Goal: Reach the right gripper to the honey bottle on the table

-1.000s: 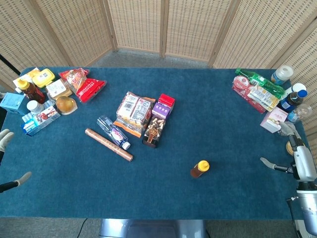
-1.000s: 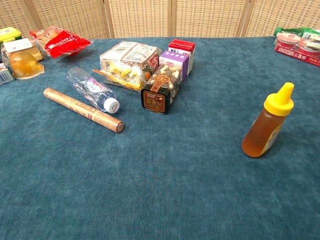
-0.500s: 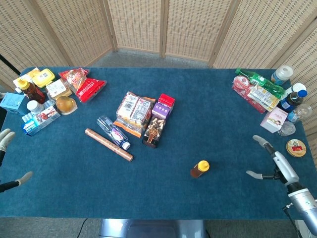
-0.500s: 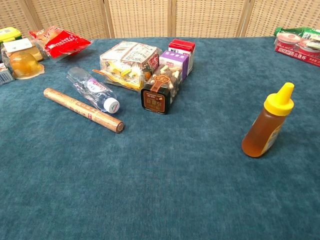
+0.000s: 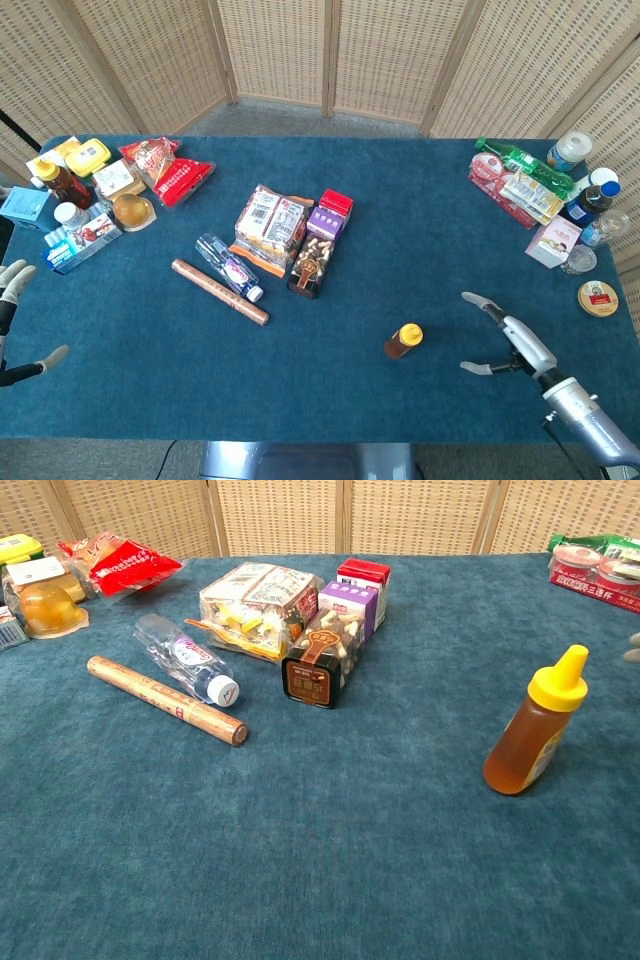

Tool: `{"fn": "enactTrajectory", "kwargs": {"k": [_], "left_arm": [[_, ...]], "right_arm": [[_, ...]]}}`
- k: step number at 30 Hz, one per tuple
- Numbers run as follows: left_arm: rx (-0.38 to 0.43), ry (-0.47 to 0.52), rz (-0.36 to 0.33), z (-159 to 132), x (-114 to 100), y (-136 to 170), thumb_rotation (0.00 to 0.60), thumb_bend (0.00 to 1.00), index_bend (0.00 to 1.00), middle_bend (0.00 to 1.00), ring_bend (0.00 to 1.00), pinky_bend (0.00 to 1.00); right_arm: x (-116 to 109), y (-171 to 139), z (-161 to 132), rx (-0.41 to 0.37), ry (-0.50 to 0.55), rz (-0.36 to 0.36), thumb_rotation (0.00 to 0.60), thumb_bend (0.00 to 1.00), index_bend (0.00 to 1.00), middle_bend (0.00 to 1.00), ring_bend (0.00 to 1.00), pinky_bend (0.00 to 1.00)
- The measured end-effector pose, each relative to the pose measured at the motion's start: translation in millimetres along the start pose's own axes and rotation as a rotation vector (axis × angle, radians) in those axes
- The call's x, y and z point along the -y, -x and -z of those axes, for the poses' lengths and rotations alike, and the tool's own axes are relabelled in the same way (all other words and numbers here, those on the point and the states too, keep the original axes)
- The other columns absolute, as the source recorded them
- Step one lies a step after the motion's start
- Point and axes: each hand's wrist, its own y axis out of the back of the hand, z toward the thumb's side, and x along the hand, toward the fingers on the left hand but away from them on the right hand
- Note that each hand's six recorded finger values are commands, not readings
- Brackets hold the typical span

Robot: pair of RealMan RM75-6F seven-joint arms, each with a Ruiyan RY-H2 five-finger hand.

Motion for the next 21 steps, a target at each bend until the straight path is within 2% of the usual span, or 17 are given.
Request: {"fn": "enactTrajectory", "kwargs": {"k": [9, 21], "left_arm": [[-0.004, 0.000, 0.003, 1, 1, -1, 0.600, 0.00, 0.00, 0.00, 0.00, 0.00], [-0.007, 0.005, 0.007, 2, 1, -2, 0.600, 0.00, 0.00, 0.00, 0.00, 0.00]], "right_arm": [[17, 18, -16, -0.057, 0.029, 0.010, 0.539, 0.00, 0.00, 0.00, 0.00, 0.00], [34, 27, -15, -0.053, 0.050, -0.013, 0.576, 0.00, 0.00, 0.00, 0.00, 0.00]]}}
